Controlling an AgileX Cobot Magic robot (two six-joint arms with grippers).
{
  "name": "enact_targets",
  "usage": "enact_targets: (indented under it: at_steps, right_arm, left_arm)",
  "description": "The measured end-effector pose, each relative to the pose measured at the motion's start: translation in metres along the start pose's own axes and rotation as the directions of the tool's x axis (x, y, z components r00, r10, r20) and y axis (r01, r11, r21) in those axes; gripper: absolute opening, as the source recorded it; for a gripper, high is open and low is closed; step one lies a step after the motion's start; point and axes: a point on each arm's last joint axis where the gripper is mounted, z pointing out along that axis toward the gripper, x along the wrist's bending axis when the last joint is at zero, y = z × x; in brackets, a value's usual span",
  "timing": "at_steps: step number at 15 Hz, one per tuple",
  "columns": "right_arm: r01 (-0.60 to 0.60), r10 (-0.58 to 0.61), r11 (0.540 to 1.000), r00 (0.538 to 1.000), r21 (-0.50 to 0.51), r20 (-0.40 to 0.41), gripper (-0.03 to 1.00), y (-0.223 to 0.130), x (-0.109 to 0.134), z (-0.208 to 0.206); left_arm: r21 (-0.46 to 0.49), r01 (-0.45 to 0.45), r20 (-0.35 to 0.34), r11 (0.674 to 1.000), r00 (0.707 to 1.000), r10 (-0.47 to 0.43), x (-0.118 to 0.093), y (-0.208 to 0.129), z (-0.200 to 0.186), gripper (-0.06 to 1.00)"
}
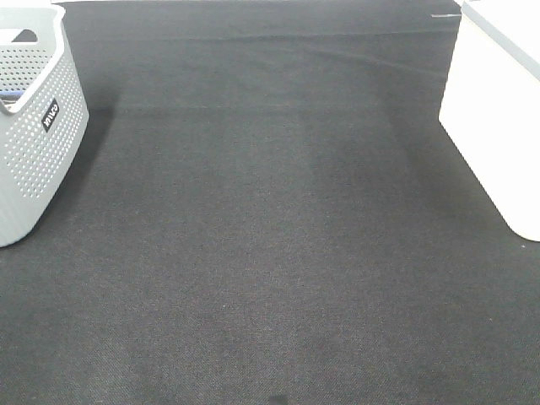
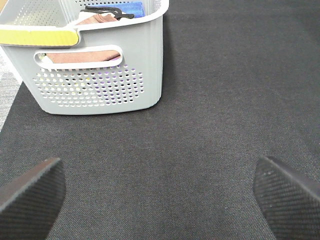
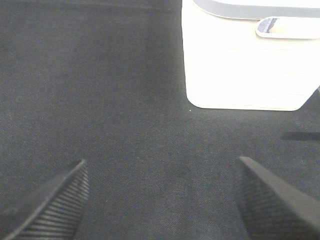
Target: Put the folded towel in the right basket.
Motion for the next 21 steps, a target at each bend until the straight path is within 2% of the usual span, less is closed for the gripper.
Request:
enact_targets:
  at_steps: [3,21]
  right_arm:
    - [-0.028,0.028,1.000,0.998,0.000,0.055,0.75,0.0002,0.0004,0.0003]
    - [-0.028,0.028,1.000,0.998,0.000,0.055,0.75,0.0002,0.0004,0.0003]
  left_arm:
    - [0.000,0.000,0.000,1.000,1.000,0.000,0.0000,0.0000,0.0000,0.97]
    - [0.000,0.000,0.000,1.000,1.000,0.000,0.0000,0.0000,0.0000,0.97]
